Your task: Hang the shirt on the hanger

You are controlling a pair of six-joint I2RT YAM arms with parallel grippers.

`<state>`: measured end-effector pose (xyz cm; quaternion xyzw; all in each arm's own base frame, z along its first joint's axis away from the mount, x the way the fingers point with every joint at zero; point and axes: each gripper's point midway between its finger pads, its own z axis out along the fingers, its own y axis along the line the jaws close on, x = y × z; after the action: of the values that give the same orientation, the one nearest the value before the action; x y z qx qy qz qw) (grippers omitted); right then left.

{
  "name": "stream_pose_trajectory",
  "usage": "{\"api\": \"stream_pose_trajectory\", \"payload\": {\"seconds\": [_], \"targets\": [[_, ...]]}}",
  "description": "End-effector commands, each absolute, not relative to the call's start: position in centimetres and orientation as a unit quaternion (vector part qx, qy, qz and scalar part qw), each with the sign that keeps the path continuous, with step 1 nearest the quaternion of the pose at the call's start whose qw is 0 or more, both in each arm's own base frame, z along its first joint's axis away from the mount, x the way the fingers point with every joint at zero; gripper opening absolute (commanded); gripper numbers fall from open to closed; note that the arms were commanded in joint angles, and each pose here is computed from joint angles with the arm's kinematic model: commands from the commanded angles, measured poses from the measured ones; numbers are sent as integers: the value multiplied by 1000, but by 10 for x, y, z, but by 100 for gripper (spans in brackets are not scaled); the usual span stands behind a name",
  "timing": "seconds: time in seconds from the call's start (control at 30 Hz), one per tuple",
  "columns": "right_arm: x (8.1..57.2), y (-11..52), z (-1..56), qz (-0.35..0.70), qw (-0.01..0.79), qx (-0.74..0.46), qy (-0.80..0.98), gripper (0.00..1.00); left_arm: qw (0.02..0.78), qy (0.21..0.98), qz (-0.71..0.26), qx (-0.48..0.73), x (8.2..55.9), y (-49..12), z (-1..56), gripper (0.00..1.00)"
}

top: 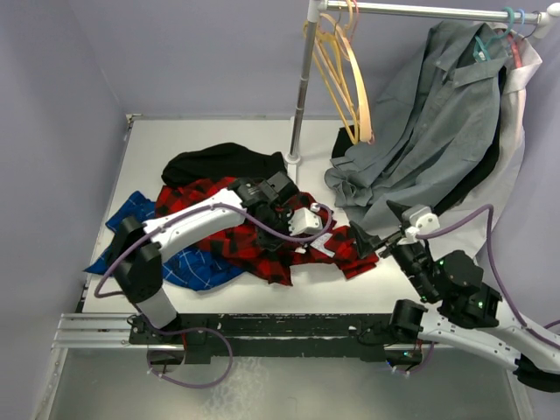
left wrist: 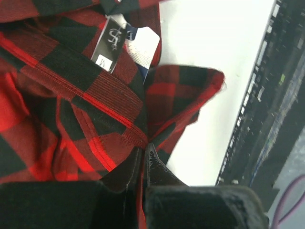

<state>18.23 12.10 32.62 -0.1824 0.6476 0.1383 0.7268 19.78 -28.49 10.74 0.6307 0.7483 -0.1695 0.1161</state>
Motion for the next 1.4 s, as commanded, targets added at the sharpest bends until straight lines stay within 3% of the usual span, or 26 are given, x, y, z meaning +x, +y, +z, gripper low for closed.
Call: {"api": "stream_pose_trajectory", "payload": {"seconds": [0.0, 0.13, 0.23, 0.33, 0.5, 0.7, 0.87, 1.13, 1.37], "targets": [[180, 161, 328, 134, 726, -293, 607, 94, 167, 697, -188, 672, 180, -269, 172, 0], [173, 218, 316, 139, 692, -434, 560, 92, 197, 687, -166, 679, 177, -250, 190, 0], [159, 246, 328, 189, 691, -479, 507, 98, 221, 683, -163, 677, 173, -241, 201, 0], [163, 252, 343, 243, 676, -491, 493, 98, 240, 682, -169, 670, 167, -235, 210, 0], [190, 246, 340, 298, 630, -515, 499, 89, 256, 681, -172, 664, 159, -226, 216, 0], [167, 275, 320, 396, 544, -578, 462, 92, 262, 684, -167, 660, 162, -227, 213, 0], [169, 290, 294, 430, 481, -608, 462, 89, 264, 685, -166, 658, 167, -232, 213, 0], [185, 305, 256, 446, 449, -600, 491, 84, 269, 687, -158, 656, 172, -233, 216, 0], [181, 321, 222, 477, 385, -592, 523, 74, 276, 688, -152, 654, 178, -236, 219, 0]]}}
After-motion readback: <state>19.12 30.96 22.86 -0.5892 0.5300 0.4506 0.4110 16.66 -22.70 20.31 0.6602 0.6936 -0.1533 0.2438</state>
